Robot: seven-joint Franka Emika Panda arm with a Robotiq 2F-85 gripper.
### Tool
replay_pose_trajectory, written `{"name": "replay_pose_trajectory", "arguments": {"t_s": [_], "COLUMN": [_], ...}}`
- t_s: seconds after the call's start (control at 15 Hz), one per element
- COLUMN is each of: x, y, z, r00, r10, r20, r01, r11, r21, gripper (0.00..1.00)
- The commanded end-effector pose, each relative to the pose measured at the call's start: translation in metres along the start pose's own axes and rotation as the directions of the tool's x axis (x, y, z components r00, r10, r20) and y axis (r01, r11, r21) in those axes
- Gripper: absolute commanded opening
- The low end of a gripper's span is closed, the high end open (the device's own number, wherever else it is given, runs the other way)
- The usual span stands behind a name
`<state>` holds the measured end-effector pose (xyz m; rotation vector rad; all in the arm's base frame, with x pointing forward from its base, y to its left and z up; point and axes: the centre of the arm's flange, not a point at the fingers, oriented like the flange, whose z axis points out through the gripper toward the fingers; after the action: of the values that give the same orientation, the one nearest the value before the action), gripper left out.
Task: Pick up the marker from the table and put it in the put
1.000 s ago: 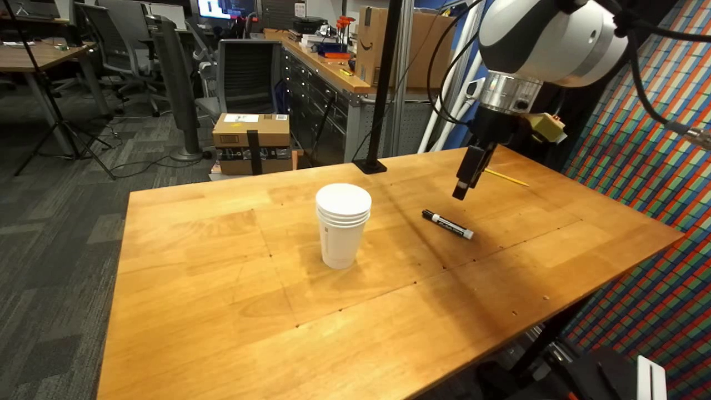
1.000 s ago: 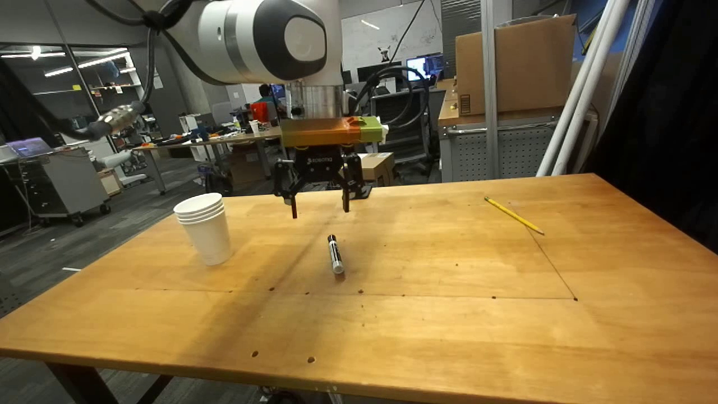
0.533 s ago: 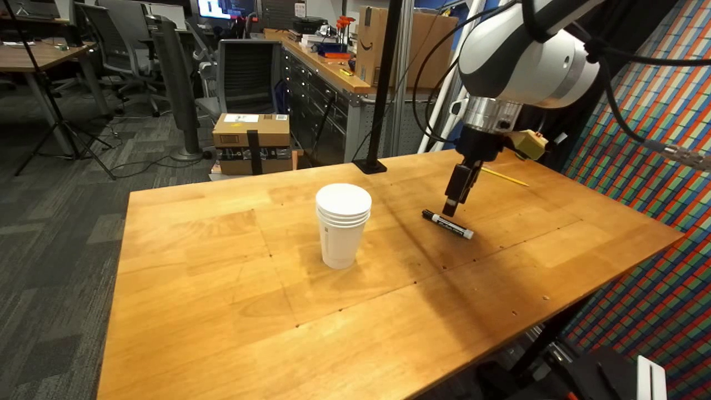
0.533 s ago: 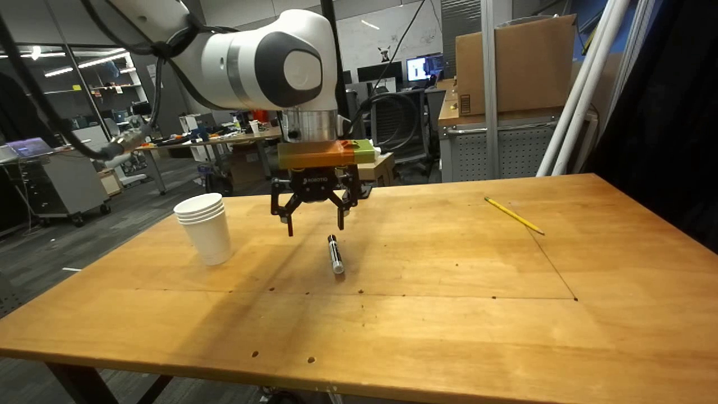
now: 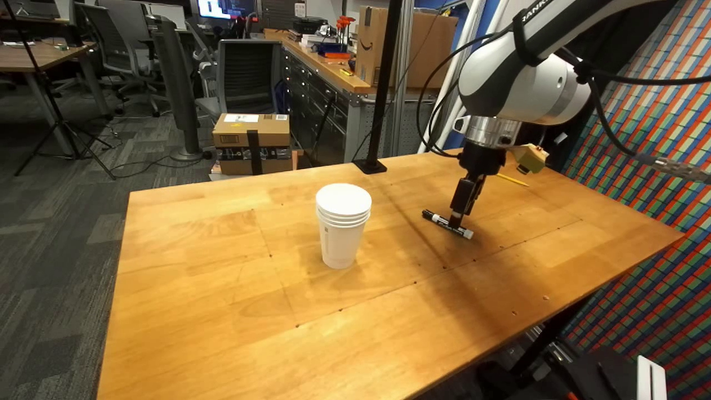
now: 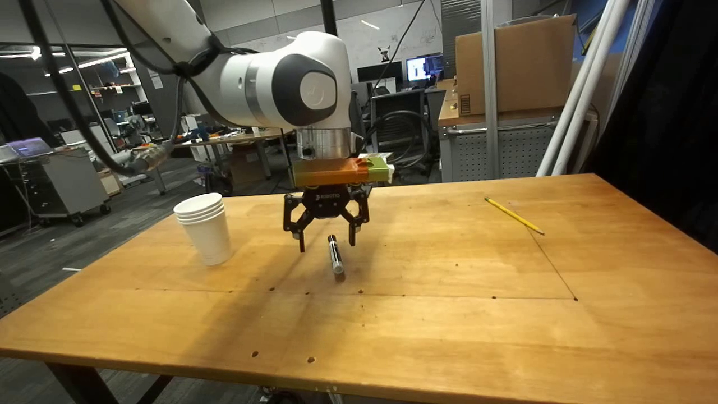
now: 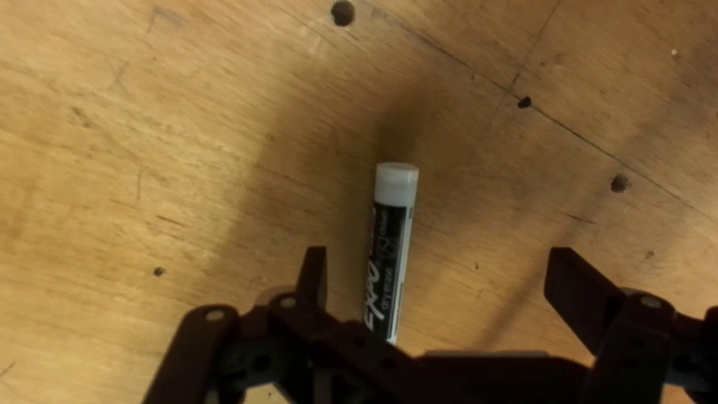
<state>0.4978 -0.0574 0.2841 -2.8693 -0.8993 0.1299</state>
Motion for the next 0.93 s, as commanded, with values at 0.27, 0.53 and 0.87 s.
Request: {"name": "replay_pose_trajectory", "arguments": {"t_s": [0.27,0.53,0.87], "x": [0.007,0.009,0.006], "y": [0.002,-0.004,-0.006], "z": [0.02,0.029,0.031], "r00": [0.999,0.998,0.997], "r10": [-0.041,-0.067,-0.075], "r20": [0.005,0.022,0.024], "r01": [0.041,0.067,0.076], "r11": [0.999,0.998,0.997], "r21": [-0.009,-0.006,-0.007], "gripper": [1.0,0.9,0.62]}}
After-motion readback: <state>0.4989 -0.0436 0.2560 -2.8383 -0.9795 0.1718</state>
